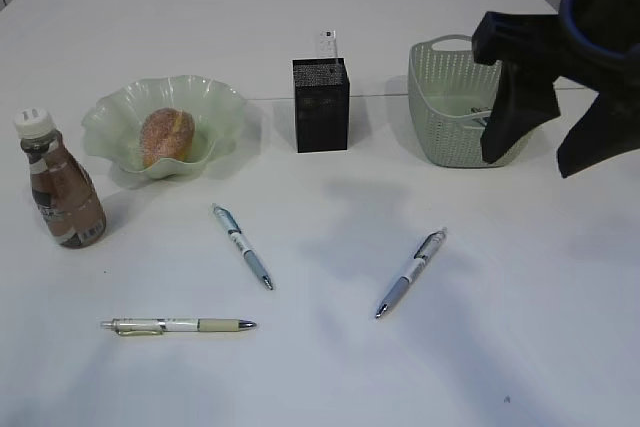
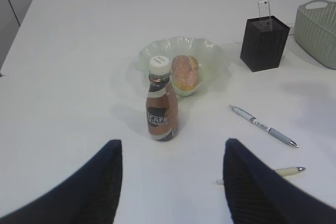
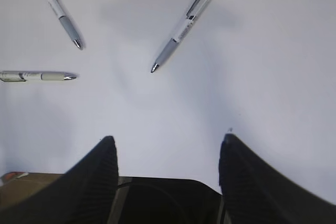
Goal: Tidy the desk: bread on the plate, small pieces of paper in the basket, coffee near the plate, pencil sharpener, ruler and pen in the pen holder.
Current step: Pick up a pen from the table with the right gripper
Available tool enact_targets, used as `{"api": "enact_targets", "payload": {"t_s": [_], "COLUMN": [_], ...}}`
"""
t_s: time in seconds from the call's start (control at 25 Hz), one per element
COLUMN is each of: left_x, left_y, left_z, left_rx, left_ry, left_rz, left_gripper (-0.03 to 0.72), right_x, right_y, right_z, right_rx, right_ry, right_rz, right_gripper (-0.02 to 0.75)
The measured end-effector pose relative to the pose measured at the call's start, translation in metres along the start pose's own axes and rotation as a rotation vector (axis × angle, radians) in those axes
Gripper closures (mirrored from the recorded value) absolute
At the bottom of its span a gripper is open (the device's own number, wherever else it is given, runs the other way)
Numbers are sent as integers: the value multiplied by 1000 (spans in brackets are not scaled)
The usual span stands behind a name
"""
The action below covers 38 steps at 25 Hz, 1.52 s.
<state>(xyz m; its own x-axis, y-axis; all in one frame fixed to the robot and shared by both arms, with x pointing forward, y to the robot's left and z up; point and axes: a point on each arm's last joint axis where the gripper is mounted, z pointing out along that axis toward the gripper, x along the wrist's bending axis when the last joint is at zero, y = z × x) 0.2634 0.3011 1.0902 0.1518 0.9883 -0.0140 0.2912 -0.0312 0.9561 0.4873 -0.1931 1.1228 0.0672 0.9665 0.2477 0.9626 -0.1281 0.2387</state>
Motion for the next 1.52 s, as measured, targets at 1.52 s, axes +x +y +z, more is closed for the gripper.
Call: {"api": "enact_targets", "payload": {"t_s": [1.52], "left_x": [0], "left_y": [-5], "left_z": [0], "left_rx": [58], "left_ry": [2], "left_rz": [-2], "left_gripper": [254], "right_x": [5], "right_y": [56], "right_z": [184], "right_rx": [90], "right_ry": [-84], "right_rz": [474], "right_gripper": [258]}}
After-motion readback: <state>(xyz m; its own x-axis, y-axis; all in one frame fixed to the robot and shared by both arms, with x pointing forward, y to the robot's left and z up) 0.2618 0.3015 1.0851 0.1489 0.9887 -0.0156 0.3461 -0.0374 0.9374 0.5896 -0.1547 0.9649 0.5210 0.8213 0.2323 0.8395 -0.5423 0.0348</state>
